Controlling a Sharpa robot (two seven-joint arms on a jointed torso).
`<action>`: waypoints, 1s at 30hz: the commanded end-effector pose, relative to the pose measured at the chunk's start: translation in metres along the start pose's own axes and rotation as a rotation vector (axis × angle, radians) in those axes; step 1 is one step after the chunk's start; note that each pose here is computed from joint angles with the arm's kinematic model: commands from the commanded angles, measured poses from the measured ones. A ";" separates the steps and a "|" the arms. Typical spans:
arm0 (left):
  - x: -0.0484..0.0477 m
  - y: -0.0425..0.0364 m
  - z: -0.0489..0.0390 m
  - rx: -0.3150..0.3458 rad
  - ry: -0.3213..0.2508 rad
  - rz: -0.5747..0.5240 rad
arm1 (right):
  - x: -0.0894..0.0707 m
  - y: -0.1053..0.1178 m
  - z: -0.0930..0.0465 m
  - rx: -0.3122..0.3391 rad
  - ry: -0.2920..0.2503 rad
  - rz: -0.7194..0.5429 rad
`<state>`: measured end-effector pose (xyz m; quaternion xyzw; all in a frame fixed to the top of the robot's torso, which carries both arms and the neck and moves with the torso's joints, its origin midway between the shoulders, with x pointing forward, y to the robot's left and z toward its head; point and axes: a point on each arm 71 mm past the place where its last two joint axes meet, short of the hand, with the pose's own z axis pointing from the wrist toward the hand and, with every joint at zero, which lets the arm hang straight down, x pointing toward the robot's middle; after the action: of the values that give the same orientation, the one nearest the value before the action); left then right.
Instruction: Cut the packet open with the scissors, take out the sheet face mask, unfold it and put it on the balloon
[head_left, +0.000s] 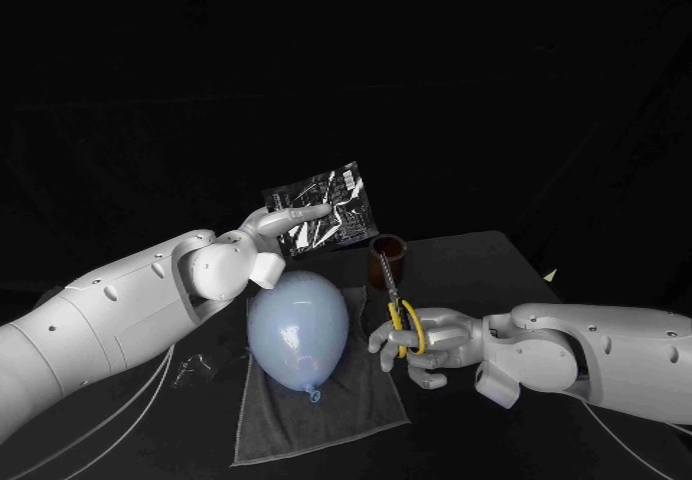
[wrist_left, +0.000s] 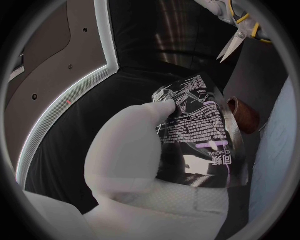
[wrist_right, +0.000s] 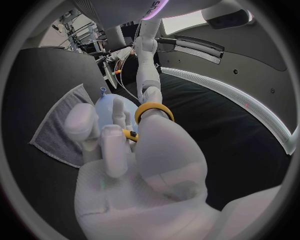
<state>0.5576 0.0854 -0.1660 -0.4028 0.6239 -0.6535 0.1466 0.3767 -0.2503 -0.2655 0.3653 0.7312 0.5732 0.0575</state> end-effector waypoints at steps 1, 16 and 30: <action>0.0032 -0.0008 0.0009 0.001 0.010 -0.009 | 0.002 -0.001 0.001 0.011 0.023 -0.019; 0.0092 0.0005 -0.0005 -0.008 0.022 -0.009 | -0.001 -0.001 0.002 0.005 0.022 -0.007; 0.0117 0.0040 -0.0015 -0.057 0.027 0.008 | -0.004 -0.001 0.004 0.008 0.009 -0.022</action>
<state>0.5494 0.0805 -0.1656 -0.3990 0.6362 -0.6467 0.1334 0.3817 -0.2513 -0.2694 0.3628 0.7370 0.5670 0.0618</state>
